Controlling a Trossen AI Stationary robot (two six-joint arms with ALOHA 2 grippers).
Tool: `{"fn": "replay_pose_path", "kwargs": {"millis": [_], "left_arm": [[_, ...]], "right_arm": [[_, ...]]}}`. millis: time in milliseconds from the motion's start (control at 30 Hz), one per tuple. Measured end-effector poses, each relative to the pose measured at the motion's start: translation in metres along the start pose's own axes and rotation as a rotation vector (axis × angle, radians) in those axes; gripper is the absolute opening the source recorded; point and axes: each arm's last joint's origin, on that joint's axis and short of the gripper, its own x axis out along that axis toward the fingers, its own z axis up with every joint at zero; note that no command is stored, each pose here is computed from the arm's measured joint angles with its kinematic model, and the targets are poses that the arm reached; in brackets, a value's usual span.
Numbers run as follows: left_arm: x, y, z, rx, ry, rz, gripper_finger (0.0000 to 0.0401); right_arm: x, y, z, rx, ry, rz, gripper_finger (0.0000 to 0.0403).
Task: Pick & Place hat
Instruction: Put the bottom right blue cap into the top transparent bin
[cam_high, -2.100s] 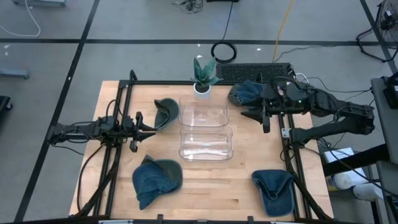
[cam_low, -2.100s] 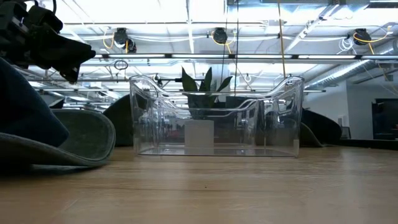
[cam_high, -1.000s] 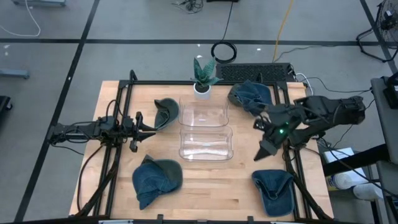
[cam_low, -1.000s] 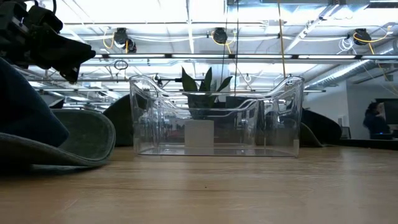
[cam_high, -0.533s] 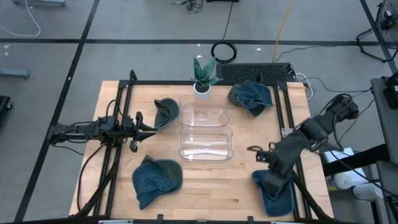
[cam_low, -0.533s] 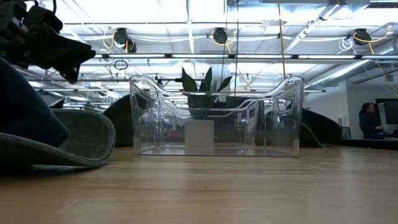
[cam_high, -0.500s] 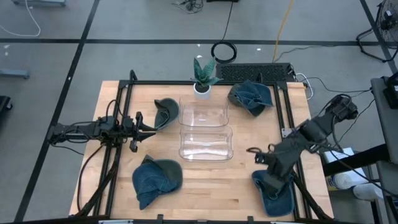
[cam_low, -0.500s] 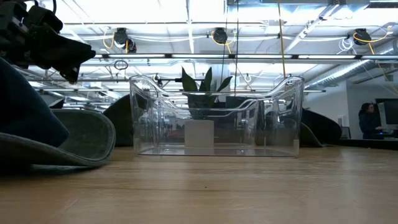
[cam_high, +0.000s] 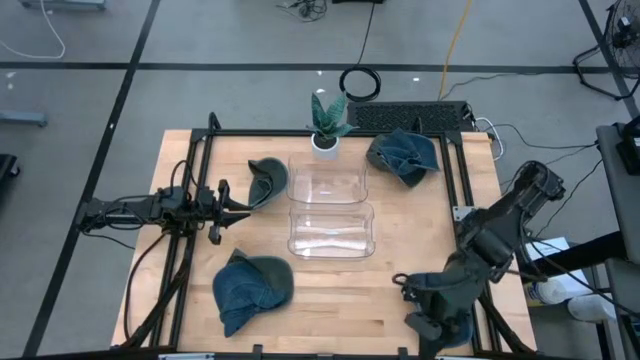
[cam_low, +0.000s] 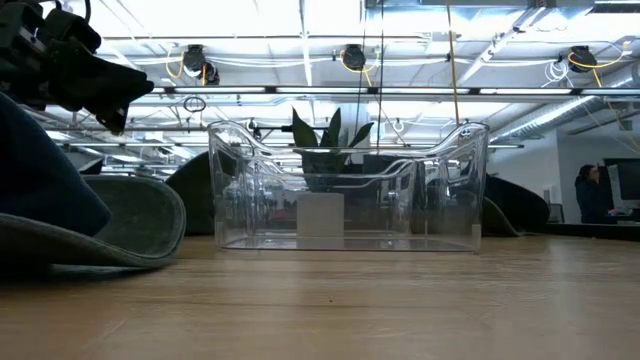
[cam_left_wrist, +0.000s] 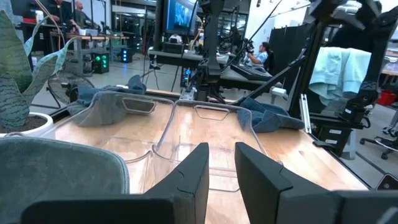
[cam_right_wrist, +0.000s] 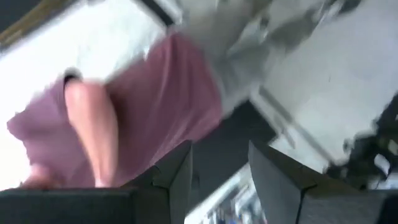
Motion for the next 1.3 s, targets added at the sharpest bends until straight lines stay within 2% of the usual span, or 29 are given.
{"fn": "replay_pose_path", "kwargs": {"millis": [133, 667, 967, 1300], "left_arm": [[0.0, 0.0, 0.0, 0.0, 0.0, 0.0, 0.0088], [0.0, 0.0, 0.0, 0.0, 0.0, 0.0, 0.0088], [0.0, 0.0, 0.0, 0.0, 0.0, 0.0, 0.0088], [0.0, 0.0, 0.0, 0.0, 0.0, 0.0, 0.0088]], "right_arm": [[0.001, -0.009, 0.004, -0.01, -0.172, -0.033, 0.0142], [-0.007, -0.058, 0.006, -0.024, -0.571, -0.412, 0.0123], [0.027, -0.067, 0.022, 0.0, -0.649, -0.537, 0.0123], [0.063, -0.081, 0.033, 0.116, -0.686, -0.615, 0.0123]]}}
